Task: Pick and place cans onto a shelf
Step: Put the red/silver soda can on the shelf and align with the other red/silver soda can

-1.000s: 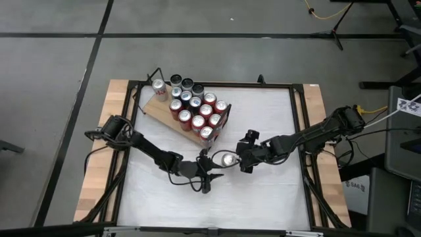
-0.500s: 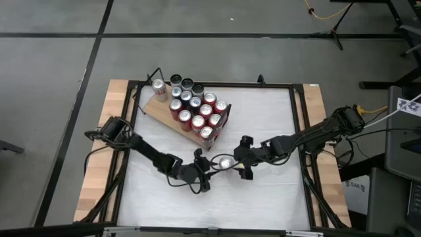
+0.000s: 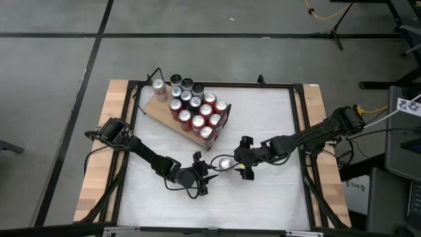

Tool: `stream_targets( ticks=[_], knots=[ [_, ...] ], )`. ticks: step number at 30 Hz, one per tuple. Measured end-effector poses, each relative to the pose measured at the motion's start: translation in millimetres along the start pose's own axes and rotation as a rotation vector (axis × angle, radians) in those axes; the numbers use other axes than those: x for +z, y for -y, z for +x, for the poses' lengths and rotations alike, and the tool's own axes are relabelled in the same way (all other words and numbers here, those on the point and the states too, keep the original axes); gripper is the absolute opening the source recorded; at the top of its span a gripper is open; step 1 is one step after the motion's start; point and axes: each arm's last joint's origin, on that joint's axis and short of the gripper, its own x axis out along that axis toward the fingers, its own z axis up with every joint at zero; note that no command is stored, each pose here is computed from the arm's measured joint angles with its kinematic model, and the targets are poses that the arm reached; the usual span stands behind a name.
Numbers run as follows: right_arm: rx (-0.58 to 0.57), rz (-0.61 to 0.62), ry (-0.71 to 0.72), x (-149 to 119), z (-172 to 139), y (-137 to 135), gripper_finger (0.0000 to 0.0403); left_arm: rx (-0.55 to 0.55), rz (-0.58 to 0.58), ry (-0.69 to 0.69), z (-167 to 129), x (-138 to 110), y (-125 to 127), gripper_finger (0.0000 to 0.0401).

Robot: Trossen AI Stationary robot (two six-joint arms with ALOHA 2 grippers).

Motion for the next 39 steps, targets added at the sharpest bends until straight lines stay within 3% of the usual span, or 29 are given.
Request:
stream_targets(
  ticks=[16,25,30,39],
  knots=[
    [-0.013,-0.01,-0.046,-4.5,-0.1,1.3,0.0392,0.012,-0.029,0.009,3.4,2.4,-4.6,0.0144],
    [-0.012,-0.011,-0.046,-4.5,-0.1,1.3,0.0392,-0.047,-0.032,-0.01,3.3,1.9,-2.8,0.0147],
    [-0.012,-0.011,-0.046,-4.5,-0.1,1.3,0.0392,-0.039,-0.032,-0.007,3.3,2.0,-3.2,0.0184],
    [-0.012,-0.011,-0.046,-4.5,-0.1,1.3,0.0392,-0.038,-0.023,-0.006,3.2,2.3,-3.3,0.0295]
  ],
)
